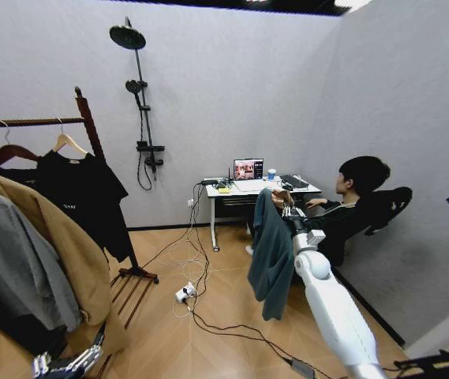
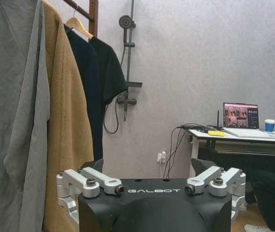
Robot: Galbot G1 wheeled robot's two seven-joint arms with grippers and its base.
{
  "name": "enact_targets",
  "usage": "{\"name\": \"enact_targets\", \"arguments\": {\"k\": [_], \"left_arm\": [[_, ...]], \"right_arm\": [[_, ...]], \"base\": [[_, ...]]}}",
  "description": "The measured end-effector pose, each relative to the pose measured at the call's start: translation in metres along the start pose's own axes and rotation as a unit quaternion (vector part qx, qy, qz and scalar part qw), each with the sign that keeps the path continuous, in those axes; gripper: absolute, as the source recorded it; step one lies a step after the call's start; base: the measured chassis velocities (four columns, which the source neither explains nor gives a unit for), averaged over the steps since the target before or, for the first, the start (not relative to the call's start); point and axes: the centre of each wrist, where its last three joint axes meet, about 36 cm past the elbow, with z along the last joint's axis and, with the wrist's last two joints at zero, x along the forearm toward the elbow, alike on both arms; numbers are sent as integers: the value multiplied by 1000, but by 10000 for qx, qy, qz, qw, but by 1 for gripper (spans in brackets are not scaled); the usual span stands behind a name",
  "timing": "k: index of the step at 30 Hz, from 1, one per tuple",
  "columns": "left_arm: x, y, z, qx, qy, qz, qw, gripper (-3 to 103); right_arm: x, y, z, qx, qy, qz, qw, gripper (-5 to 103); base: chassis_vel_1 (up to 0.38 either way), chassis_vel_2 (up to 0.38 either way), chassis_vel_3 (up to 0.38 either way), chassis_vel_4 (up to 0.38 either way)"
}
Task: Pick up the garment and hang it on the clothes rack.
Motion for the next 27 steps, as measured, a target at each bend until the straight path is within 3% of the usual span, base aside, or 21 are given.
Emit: {"name": "enact_targets", "arguments": {"k": [10,13,15,27], "left_arm": [[0,0,0,0,0,0,10000,100],[0,0,0,0,0,0,10000,100],[0,0,0,0,0,0,10000,100],[0,0,0,0,0,0,10000,100]], "right_arm": [[55,9,-36,130,359,-644,9972,9],[66,7,-48,84,457,-602,9971,9],[81,-4,-61,-135,613,-404,9972,9],[89,-12,-62,-180,641,-286,9974,9]], "base": [[0,0,0,0],[0,0,0,0],[0,0,0,0],[-22,28,30,-32]]}}
